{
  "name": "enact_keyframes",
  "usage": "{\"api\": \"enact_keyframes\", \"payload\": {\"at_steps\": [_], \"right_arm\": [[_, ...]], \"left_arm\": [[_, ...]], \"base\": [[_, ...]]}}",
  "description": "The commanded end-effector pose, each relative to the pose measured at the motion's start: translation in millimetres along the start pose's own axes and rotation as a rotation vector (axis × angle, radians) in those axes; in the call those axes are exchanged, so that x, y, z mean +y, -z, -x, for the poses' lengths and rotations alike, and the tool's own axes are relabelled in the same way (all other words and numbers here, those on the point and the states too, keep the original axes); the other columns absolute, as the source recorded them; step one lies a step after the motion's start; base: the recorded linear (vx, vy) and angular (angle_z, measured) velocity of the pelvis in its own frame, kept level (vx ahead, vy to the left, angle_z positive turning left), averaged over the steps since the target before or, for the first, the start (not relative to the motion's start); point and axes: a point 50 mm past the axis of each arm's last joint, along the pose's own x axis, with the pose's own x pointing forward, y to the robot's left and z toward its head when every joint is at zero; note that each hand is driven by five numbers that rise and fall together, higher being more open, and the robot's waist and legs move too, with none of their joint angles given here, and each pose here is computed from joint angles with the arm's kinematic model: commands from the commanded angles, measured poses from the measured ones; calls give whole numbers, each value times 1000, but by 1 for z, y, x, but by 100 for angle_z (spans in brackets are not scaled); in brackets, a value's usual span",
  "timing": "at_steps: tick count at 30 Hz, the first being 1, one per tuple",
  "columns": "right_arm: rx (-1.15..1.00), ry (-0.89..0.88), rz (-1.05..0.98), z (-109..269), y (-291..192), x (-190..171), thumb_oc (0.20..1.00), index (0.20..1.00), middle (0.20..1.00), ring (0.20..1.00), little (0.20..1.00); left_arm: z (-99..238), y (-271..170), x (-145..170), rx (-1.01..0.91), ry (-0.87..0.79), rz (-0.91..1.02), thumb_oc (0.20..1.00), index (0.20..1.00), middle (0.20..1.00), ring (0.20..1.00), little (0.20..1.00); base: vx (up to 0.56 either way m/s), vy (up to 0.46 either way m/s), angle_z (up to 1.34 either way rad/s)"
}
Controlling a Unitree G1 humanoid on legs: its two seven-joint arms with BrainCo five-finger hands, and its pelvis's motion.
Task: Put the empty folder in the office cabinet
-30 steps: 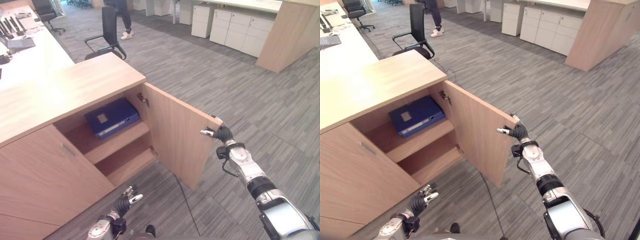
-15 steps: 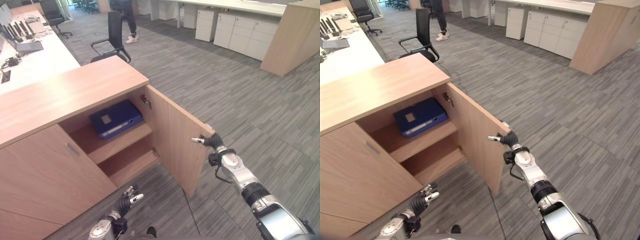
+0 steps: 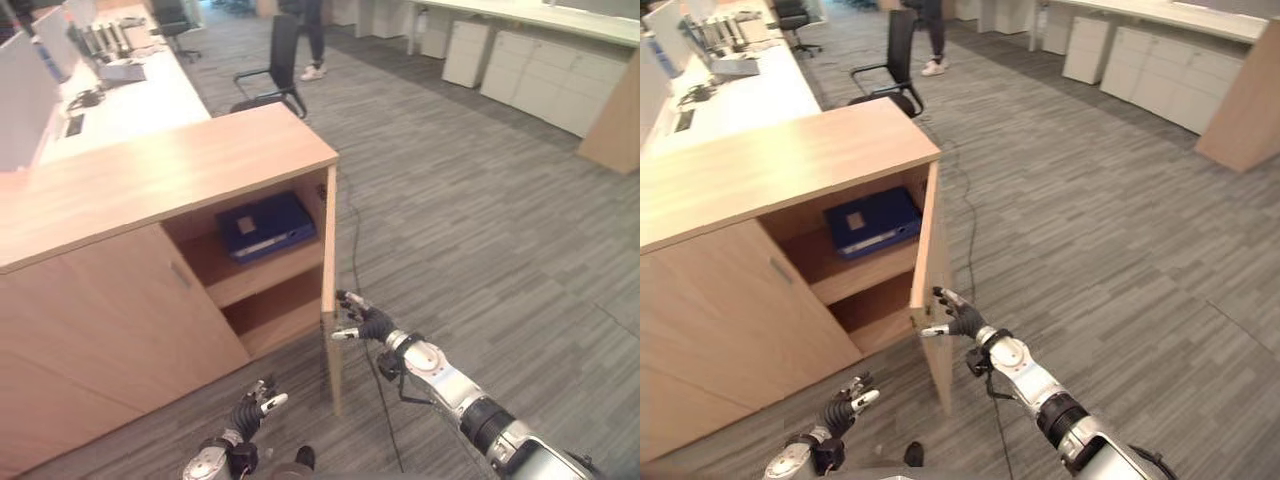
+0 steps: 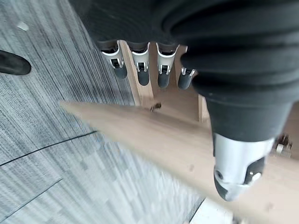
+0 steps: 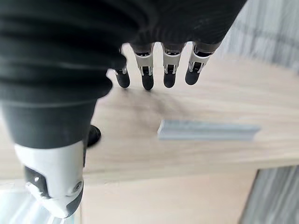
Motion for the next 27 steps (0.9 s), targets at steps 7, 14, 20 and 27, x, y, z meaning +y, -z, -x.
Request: {"api": "enact_keyframes", "payload": {"at_steps": [7,14,20,27], "right_arm": [[-265,-161,101,-37,-79,33,1000,1000,1000,1000,1000],[-188,73,82,-41,-75,-22,1000,1000,1000,1000,1000],[-150,412,-46,-27,-80,-108,1000,1000,1000,1000,1000],[-108,803,-168,45,-57,-201,1000,1000,1000,1000,1000]], "left_arm": [[-9,-51,14,-169,0,-117,1000,1000,1000,1000,1000],[-8,-49,5,-154,74,-131,1000,1000,1000,1000,1000],[-3,-59,13,-156,101,-185,1000,1000,1000,1000,1000],[-3,-73,15,-187,144,-234,1000,1000,1000,1000,1000]], "base": [[-66,-9,46],[36,72,87],[131,129,57],[212,-130,87]]}}
